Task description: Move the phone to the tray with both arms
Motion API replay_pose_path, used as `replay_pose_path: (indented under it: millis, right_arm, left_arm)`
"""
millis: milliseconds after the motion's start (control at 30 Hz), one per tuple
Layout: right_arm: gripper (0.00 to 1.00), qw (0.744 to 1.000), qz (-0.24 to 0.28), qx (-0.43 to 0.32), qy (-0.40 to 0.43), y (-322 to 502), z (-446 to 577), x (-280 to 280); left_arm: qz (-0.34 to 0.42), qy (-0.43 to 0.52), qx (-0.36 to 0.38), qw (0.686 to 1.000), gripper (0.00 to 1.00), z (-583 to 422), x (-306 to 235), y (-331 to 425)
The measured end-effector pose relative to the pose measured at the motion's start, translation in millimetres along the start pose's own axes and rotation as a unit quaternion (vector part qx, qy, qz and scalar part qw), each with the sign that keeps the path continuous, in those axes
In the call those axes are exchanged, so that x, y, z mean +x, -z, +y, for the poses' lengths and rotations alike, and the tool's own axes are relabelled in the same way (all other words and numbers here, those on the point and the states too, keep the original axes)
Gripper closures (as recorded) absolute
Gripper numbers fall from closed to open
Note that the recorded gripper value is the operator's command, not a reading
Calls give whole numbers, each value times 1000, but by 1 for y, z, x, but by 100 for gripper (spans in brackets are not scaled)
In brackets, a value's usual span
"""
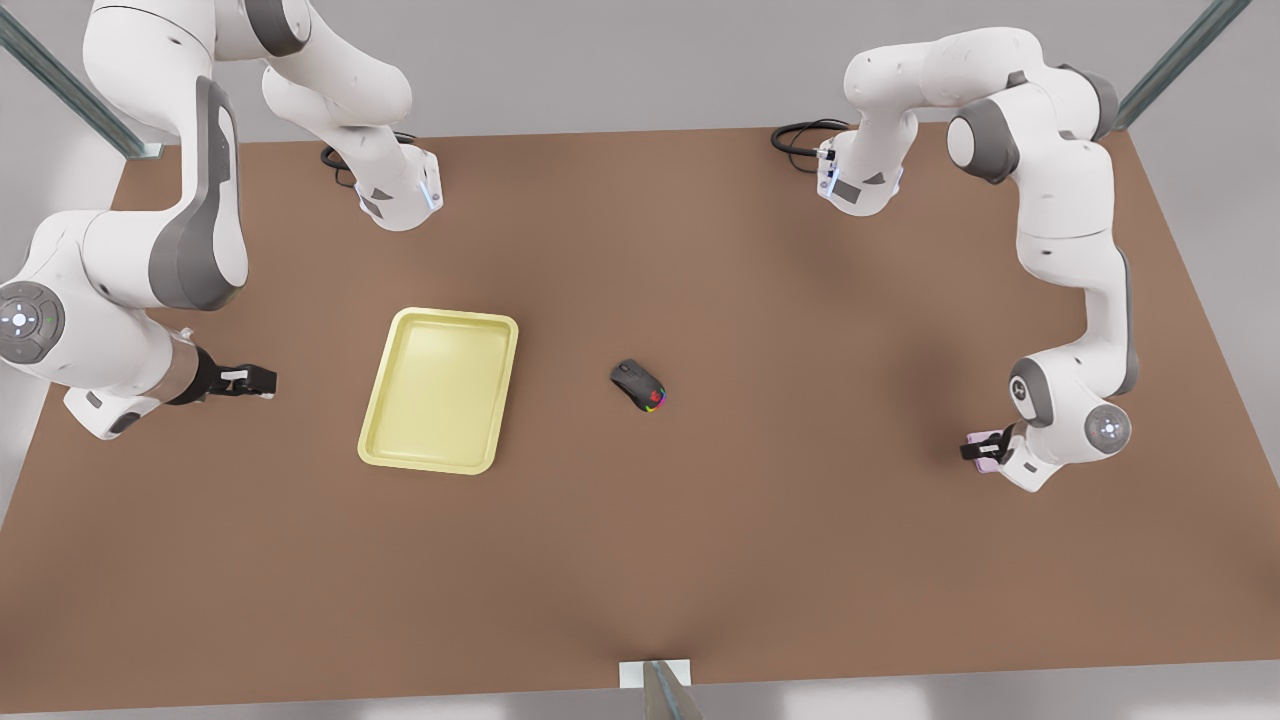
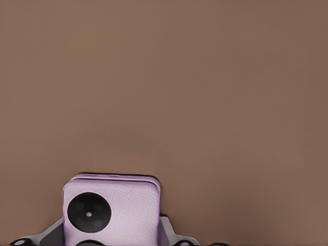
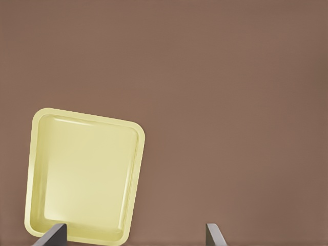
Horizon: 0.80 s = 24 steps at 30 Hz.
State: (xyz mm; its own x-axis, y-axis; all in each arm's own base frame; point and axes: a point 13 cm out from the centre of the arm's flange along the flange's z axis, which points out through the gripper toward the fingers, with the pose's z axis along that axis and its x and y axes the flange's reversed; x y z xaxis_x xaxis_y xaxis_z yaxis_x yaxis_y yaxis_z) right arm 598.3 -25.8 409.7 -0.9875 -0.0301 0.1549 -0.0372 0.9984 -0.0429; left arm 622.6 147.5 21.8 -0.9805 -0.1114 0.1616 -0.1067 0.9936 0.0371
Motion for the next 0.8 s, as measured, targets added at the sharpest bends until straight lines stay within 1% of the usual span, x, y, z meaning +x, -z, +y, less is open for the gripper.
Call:
replay_pose_path:
  millis: [333,467,633,700,800]
  right_arm:
    - [0,1000,0,0,0,0,0,0]
    - [0,1000,1,0,0,-1,0,0]
    - [0,1000,0,0,1,0,1,0]
    - [0,1000,0,0,2,0,2,0]
    - [0,1000,0,0,3,1,5,0]
  left_arm:
    - [-8,1,4,1000,21,-7,-4,19]
    - [-34,-60,16,997,21,-133,-10,77]
    - [-53,-148,35,987,21,-380,17,112]
    - [-54,-156,38,986,21,-461,31,101]
    - [-64,-119,49,990,21,-515,31,100]
